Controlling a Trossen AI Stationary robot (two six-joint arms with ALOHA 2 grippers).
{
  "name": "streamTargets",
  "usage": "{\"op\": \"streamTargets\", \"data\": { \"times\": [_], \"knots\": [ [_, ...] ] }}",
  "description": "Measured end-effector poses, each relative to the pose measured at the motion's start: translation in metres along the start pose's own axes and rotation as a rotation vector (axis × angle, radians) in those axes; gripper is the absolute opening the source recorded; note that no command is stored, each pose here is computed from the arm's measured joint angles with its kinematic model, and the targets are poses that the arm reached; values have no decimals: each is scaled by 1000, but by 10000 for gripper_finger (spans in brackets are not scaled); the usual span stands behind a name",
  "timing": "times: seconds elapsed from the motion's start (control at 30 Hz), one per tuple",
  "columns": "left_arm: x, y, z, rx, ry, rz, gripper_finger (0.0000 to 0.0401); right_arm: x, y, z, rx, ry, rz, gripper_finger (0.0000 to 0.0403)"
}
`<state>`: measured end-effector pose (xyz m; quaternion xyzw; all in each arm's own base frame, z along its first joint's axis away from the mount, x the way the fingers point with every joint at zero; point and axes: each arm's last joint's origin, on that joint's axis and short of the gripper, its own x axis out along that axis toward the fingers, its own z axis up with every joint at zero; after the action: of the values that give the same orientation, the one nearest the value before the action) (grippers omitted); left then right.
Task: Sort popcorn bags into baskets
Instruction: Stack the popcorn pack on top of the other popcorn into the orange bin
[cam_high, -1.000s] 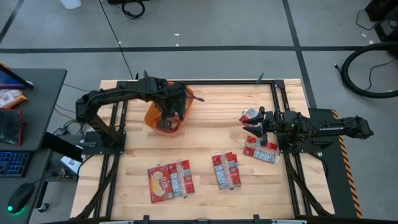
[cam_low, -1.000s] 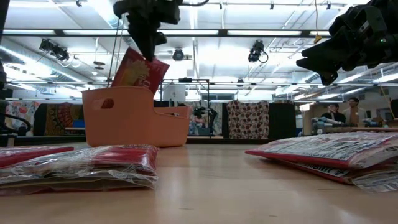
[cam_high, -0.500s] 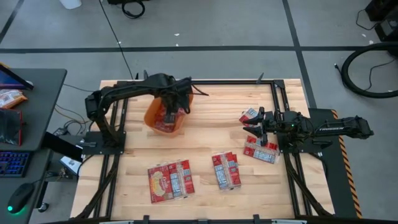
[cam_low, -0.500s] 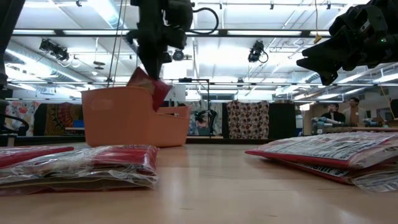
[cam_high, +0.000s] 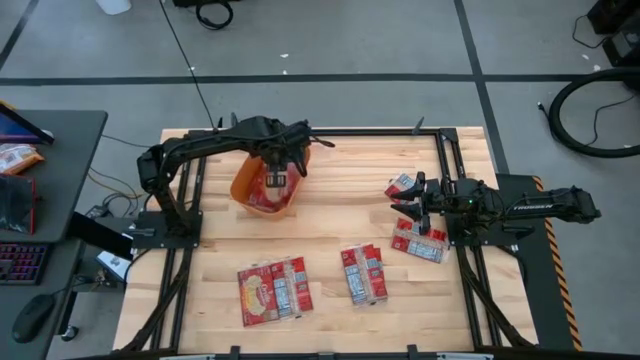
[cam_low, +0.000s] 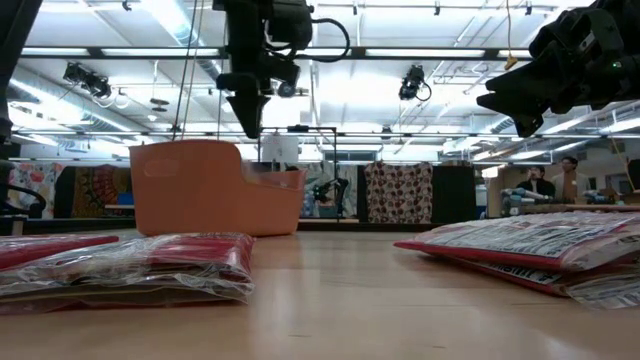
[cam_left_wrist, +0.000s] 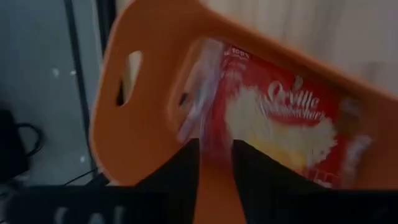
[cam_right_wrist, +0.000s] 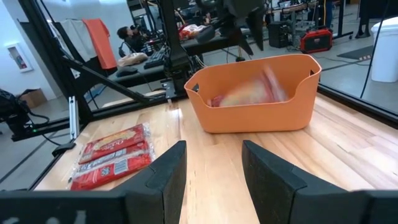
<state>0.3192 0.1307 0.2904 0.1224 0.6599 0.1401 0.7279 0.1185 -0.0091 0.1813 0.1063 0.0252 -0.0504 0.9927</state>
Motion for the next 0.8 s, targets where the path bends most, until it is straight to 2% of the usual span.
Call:
{"op": "streamTargets", "data": {
  "times": [0.2, 0.3, 0.4, 0.5, 0.6, 0.7, 0.8],
  "knots": [
    [0, 3, 0, -12, 20, 80, 161, 0, 0, 0, 2, 3, 15, 160],
    [-1, -1, 2, -60, -3, 55, 168, 0, 0, 0, 0, 3, 15, 160],
    [-5, -11, 13, -130, -98, -19, 164, 0, 0, 0, -3, 3, 15, 160],
    [-13, -27, 30, -183, -253, -110, 156, 0, 0, 0, -4, 3, 15, 160],
    [-23, -47, 42, -214, -341, -171, 150, 0, 0, -1, -5, 10, 15, 160],
    [-33, -74, 47, -205, -354, -178, 142, 0, 1, -3, -13, 39, 24, 160],
    [-46, -107, 48, -139, -362, -138, 129, 0, 3, -7, -43, 68, 36, 160]
  ]
}}
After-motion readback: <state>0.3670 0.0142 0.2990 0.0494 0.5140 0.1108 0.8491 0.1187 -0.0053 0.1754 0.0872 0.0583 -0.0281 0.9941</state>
